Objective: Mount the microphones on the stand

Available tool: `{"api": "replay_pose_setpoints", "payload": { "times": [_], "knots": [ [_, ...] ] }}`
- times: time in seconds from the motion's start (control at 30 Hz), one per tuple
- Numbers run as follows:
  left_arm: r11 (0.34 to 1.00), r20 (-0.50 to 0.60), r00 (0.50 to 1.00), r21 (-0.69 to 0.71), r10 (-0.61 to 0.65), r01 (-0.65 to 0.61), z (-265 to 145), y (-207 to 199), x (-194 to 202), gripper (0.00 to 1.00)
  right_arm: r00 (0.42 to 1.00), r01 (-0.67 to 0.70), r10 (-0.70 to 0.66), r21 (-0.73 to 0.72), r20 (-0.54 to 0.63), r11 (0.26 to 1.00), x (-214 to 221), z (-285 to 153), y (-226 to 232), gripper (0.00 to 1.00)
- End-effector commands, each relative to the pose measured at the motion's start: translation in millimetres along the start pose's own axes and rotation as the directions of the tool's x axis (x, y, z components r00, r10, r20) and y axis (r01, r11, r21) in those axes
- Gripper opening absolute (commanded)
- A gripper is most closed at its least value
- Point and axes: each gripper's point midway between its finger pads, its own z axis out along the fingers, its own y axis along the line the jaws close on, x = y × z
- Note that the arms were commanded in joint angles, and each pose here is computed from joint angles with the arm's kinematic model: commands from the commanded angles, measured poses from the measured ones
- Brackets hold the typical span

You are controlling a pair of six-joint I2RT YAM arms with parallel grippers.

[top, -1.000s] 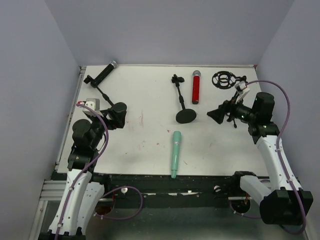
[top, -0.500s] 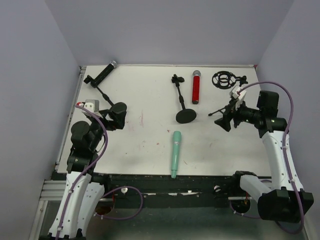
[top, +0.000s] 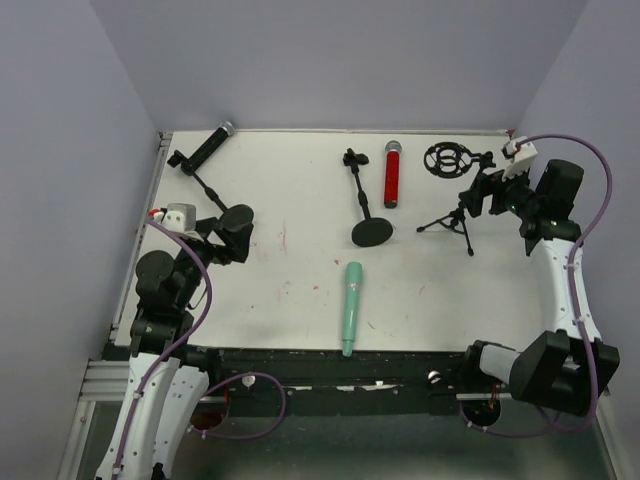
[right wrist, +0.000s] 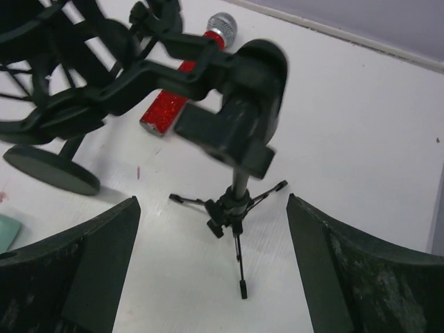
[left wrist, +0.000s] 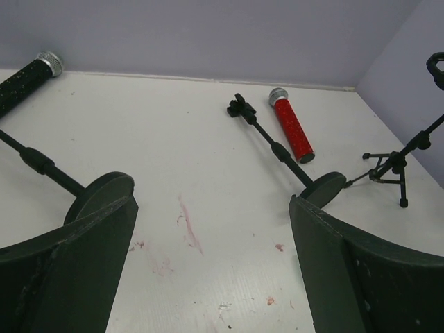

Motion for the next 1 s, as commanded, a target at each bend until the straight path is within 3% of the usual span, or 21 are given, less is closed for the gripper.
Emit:
{"api": "replay_pose_setpoints", "payload": {
  "times": [0.0,0.33,0.53,0.67,0.9,0.97],
  "knots": [
    [0.999,0.012,1.0,0.045,0.011,-0.012,-4.1,-10.9,-8.7,0.98,0.996,-0.003,-0.003,0.07,0.087,0.998,-13.4,22.7,-28.9,0.93],
    [0.998,0.006,1.0,0.056,0.006,-0.007,-3.5,-12.6,-7.1,0.99,0.987,0.053,-0.04,-0.079,0.155,0.995,-4.0,39.5,-8.3,0.76],
    [0.998,0.004,1.0,0.063,0.002,-0.002,-2.7,-13.9,-6.7,0.99,0.985,0.083,-0.069,-0.081,0.159,0.993,3.8,42.8,-8.3,0.65],
    [0.998,0.0,1.0,0.065,0.0,0.0,-2.2,-14.1,-5.9,0.98,0.982,0.09,-0.069,-0.114,0.177,0.989,5.4,45.4,-2.6,0.4],
    [0.998,-0.002,1.0,0.067,-0.001,0.001,-2.4,-14.3,-5.1,0.98,0.98,0.087,-0.052,-0.181,0.191,0.98,8.1,43.9,11.0,0.21],
    [0.998,-0.003,1.0,0.069,0.0,0.001,-2.7,-14.8,-4.6,0.99,0.979,0.084,-0.036,-0.24,0.199,0.967,6.8,39.6,23.4,0.2]
  ]
}}
